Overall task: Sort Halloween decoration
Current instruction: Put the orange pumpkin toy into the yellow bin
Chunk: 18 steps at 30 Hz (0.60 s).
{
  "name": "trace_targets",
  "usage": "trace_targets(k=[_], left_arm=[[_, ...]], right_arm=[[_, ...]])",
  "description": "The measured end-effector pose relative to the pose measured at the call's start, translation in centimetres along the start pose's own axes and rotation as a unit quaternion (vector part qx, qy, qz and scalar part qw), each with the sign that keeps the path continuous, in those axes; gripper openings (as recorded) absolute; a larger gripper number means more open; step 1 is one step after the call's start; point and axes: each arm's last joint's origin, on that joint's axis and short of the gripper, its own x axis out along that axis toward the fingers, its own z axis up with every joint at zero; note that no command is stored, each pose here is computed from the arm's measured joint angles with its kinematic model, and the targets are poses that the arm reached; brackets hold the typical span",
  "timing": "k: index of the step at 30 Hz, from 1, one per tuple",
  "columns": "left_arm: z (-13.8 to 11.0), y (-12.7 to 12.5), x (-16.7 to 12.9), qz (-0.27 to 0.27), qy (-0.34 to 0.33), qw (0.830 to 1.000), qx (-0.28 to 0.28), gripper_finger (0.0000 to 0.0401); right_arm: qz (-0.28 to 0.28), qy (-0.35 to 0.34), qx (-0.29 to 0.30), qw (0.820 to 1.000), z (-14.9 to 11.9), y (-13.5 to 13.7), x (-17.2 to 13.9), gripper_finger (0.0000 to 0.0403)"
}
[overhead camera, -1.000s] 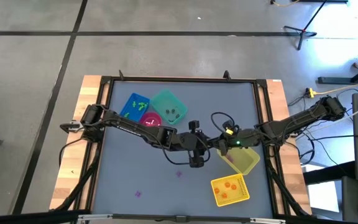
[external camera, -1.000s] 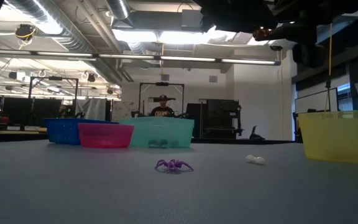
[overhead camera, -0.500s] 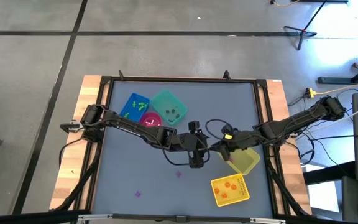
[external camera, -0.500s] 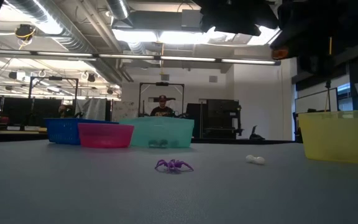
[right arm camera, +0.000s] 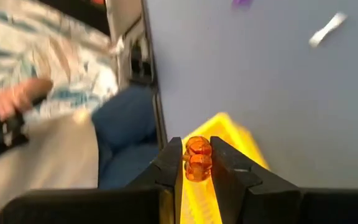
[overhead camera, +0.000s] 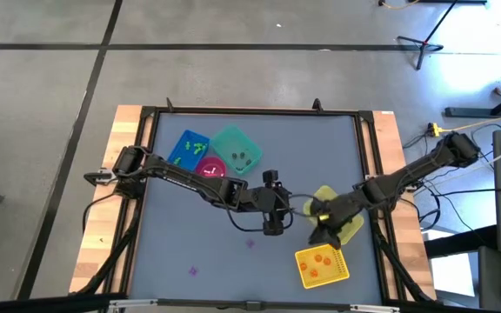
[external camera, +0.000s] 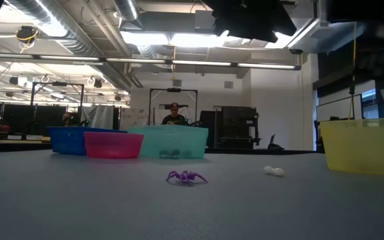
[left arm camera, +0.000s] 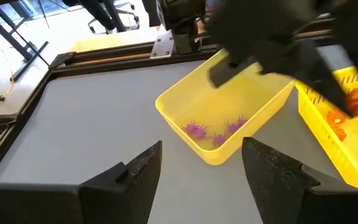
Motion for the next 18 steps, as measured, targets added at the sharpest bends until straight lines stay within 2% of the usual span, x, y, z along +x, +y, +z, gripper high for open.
trace_targets(k=[9, 15, 18], left_arm=[[-0.1, 0.0, 0.0, 0.0, 0.003, 1.0, 0.0, 0.0206], [-0.1, -0.3, -0.1, -0.003, 0.003, 1.0, -0.003, 0.0206], [-0.1, -0.5, -0.2, -0.005, 0.003, 1.0, -0.007, 0.0206]], right_arm=[[-0.009, 0.084, -0.05, 0.995, -4.0, 1.2, 2.4, 0.0062], [-0.036, 0.092, -0.065, 0.993, -5.2, 1.1, 3.5, 0.0064], [-0.043, 0.095, -0.065, 0.992, -5.3, 1.0, 3.8, 0.008]])
